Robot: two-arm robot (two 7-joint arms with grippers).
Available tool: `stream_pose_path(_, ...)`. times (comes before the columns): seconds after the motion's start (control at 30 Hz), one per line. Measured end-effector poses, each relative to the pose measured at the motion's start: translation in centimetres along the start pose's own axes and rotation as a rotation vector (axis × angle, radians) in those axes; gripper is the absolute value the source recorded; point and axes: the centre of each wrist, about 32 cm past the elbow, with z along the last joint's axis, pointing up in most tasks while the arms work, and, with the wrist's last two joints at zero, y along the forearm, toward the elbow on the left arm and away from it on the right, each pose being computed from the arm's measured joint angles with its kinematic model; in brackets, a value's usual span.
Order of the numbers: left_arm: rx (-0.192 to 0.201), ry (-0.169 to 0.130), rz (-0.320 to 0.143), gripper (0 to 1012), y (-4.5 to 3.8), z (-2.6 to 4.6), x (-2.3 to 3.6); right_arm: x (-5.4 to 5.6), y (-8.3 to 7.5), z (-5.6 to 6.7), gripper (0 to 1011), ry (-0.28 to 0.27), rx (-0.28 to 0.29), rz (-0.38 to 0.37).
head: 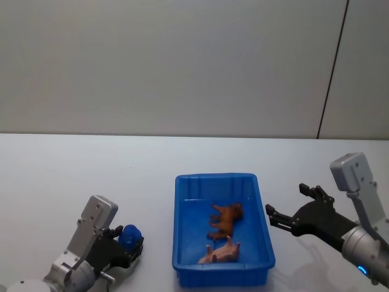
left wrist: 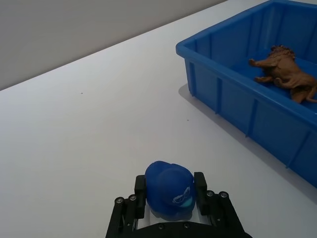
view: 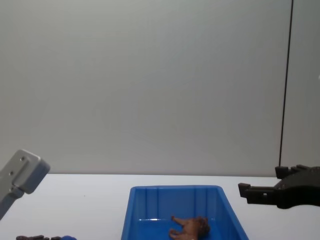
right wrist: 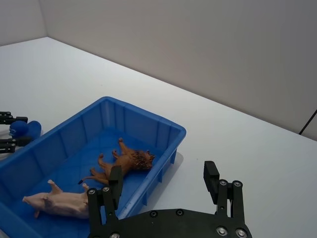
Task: Pick up the two dolls from the table and place them into the box.
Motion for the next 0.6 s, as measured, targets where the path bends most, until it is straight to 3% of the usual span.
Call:
stream_pose_path(0.07,0.003,0.001,-0.004,572,-0.13,-0.01,0.06,0.0,0.0,0.0,1001,0.000,0.000,0.000)
stream_pose_path(0.4,-0.004,-0.002,-0.015,485,-0.58,0.39,0.20,0.0,0.0,0.0,1001,0.000,0.000,0.000)
stream_pose_path(0.47,-0.011,-0.005,-0.015,476,-0.62,0.60,0.21,0.0,0.0,0.0,1001,0.000,0.000,0.000)
stream_pose_path(0.6,-0.044,-0.025,-0.019,446,-0.76,1.69,0.19,0.0,0.0,0.0,1001,0.000,0.000,0.000)
